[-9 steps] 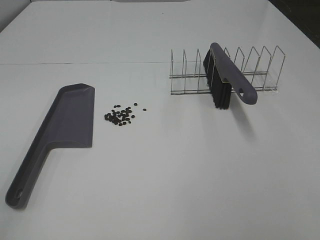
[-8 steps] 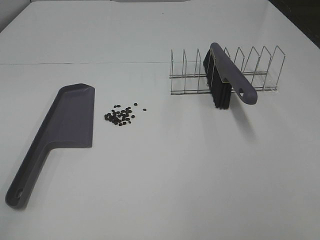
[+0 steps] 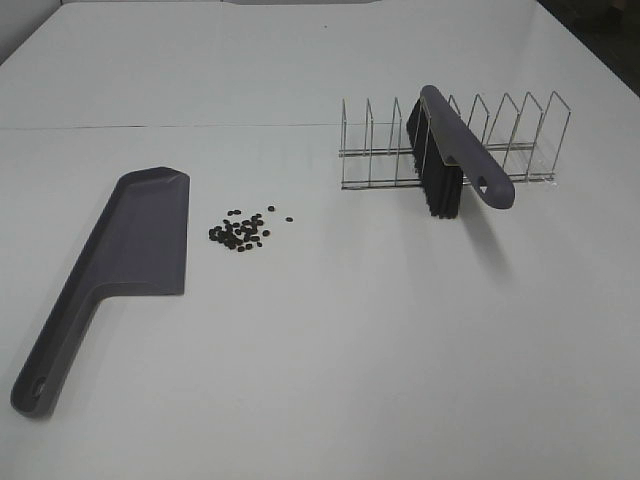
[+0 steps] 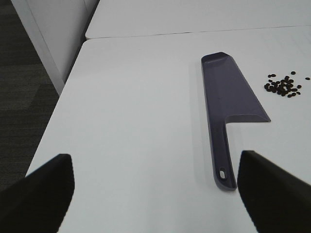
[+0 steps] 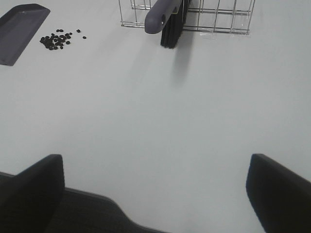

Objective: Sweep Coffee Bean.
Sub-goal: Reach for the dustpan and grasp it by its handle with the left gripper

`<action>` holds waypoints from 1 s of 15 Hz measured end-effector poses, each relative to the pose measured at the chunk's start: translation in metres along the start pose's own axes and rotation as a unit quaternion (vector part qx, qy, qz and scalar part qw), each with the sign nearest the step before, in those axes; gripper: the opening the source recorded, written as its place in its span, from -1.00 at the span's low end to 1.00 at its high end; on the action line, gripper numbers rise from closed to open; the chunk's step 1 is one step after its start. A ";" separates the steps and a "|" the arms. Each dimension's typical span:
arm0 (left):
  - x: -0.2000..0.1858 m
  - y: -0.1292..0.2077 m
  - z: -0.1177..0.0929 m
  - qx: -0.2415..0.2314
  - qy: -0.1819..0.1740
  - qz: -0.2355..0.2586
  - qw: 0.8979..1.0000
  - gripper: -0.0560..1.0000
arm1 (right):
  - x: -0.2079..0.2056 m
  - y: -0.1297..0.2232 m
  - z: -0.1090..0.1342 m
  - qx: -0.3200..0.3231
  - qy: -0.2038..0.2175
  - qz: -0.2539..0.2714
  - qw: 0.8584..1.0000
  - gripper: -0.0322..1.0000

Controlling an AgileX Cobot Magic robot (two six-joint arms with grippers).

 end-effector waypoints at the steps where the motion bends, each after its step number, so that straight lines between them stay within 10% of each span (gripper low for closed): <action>1: 0.000 0.000 0.000 0.000 0.000 0.000 1.000 0.69 | 0.000 0.000 0.000 0.000 0.000 0.000 1.000 0.90; 15: 0.000 0.000 0.000 0.000 0.000 0.000 1.000 0.69 | 0.000 0.000 0.000 0.000 0.000 0.000 1.000 0.90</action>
Point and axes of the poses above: a point on each arm's last joint axis where the gripper is mounted, x pointing out along that axis toward the gripper, z along the wrist's bending axis when the last joint is at zero, y = z × x, the point moved 1 cm from there along x, pointing out along that axis toward the gripper, and after that the axes turned 7 degrees about -x, right-handed, at the moved point
